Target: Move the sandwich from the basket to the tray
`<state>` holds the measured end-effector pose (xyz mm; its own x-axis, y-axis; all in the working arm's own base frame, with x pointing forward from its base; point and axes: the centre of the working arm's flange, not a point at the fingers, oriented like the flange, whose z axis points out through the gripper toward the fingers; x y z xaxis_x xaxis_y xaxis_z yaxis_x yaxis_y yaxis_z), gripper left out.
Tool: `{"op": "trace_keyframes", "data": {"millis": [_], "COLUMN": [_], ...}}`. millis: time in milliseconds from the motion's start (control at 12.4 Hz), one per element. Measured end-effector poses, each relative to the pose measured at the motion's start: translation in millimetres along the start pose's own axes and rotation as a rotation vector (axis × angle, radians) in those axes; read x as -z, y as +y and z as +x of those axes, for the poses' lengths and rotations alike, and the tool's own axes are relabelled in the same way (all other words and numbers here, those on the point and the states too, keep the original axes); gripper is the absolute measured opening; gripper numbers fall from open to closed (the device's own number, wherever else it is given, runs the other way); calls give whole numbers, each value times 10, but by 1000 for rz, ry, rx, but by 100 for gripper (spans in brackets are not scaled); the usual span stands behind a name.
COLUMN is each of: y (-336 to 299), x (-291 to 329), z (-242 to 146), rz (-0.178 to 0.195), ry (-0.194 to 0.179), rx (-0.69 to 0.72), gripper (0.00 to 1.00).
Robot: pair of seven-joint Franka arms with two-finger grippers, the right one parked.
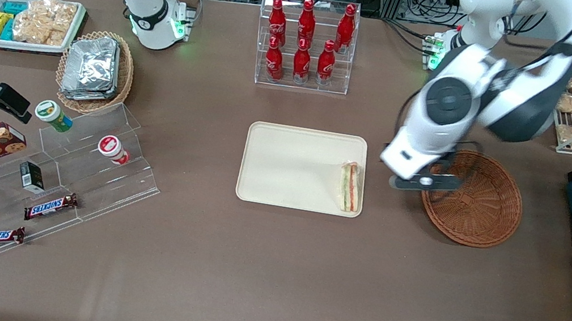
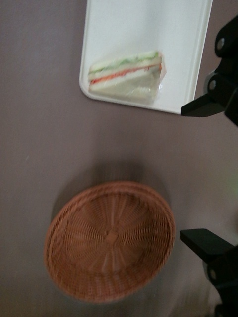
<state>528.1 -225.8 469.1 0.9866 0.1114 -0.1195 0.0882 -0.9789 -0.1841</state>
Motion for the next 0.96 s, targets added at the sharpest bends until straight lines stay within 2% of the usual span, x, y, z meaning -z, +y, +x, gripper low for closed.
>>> {"op": "trace_keyframes", "data": {"millis": [241, 482, 643, 964], "y": [-1337, -2548, -2665, -2465], "x": [224, 201, 285, 497], "z": [210, 235, 166, 109], "rz": [-82, -127, -133, -130], "ry": [-18, -9, 10, 47], "rx": [68, 92, 94, 54], "gripper": [100, 100, 100, 100]}}
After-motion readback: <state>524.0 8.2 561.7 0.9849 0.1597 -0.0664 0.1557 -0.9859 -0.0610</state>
